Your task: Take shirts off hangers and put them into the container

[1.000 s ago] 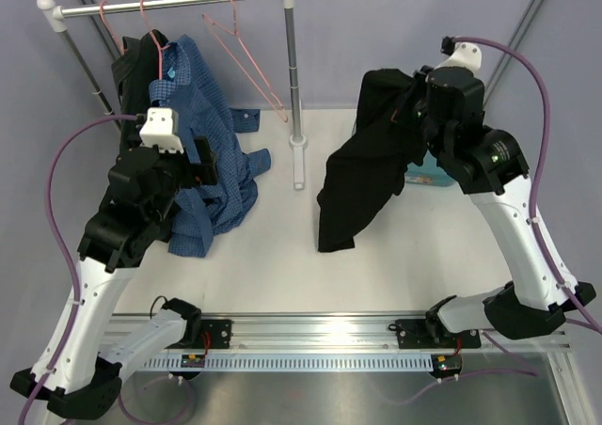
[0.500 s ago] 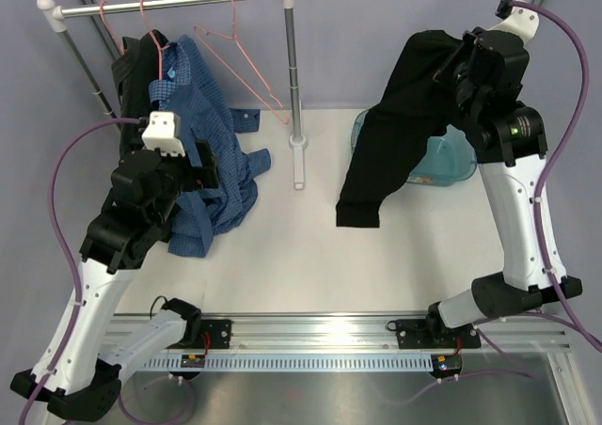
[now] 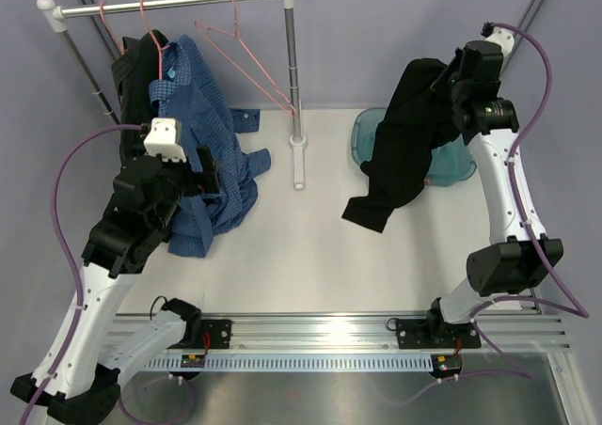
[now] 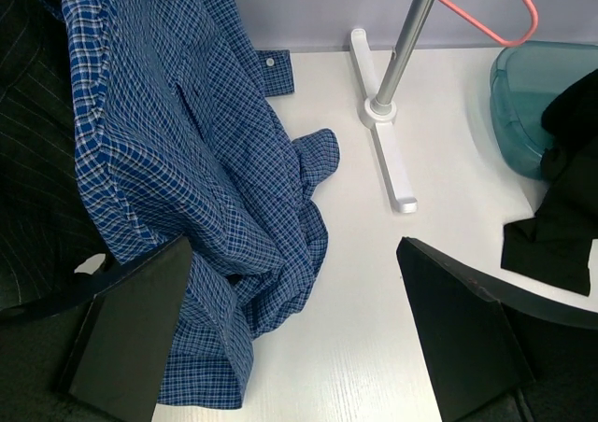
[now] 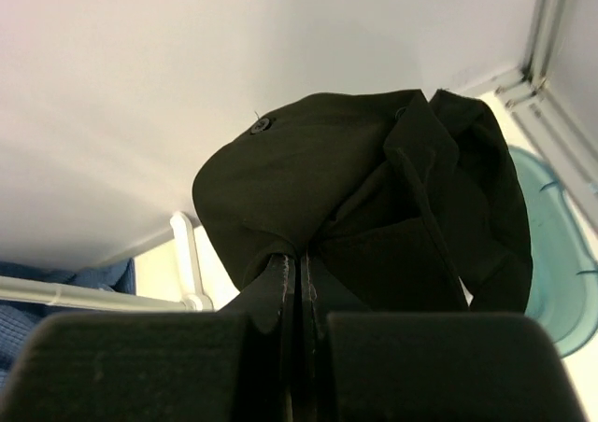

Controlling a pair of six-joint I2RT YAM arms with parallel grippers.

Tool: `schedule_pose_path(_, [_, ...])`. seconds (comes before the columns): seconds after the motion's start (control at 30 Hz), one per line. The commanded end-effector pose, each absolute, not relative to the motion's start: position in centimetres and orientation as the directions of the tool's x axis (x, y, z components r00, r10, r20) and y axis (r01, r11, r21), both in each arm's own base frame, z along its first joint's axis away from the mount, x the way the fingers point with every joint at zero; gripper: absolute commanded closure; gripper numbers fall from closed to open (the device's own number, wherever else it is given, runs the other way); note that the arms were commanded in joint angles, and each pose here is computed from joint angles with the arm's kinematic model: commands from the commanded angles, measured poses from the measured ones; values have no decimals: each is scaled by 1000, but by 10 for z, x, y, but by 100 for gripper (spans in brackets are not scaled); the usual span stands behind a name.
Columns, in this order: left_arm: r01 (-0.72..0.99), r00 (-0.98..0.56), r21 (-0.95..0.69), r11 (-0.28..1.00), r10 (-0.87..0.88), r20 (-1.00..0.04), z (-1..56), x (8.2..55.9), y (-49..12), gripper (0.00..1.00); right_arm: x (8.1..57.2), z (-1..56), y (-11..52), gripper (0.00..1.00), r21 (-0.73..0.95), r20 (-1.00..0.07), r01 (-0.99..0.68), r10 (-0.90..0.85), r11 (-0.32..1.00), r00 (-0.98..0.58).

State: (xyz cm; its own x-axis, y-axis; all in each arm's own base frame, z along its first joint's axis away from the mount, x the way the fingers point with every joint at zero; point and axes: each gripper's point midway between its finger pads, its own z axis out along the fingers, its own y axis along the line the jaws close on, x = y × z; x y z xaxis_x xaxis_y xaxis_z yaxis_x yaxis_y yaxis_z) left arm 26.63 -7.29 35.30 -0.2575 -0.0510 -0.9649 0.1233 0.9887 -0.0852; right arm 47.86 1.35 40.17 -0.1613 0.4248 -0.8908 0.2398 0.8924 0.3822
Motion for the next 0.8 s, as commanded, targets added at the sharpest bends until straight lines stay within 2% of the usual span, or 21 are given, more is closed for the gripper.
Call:
schedule_pose_path(0.0, [145, -220, -119, 982, -86, -972, 362, 266, -77, 1, 497, 398, 16, 100, 445, -876, 184, 469, 876, -116])
schedule_pose_path(0.2, [138, -225, -113, 984, -80, -971, 359, 265, -75, 1, 521, 309, 7, 100, 438, -835, 260, 497, 861, -238])
schedule_pose_path(0.5, [142, -237, -128, 982, -91, -967, 355, 264, -77, 1, 534, 159, 7, 100, 372, -685, 414, 547, 831, -482])
schedule_pose_path(0.63, [141, -248, -122, 983, -84, -965, 350, 265, -78, 1, 533, 115, -14, 100, 349, -621, 494, 591, 797, -515])
schedule_pose_path(0.73, [137, -257, -118, 983, -80, -963, 348, 268, -78, 1, 532, 98, -24, 83, 309, -602, 523, 589, 794, -539])
schedule_pose_path(0.77, [139, -259, -123, 983, -84, -962, 348, 268, -79, 1, 532, 96, -25, 74, 303, -600, 527, 588, 794, -542])
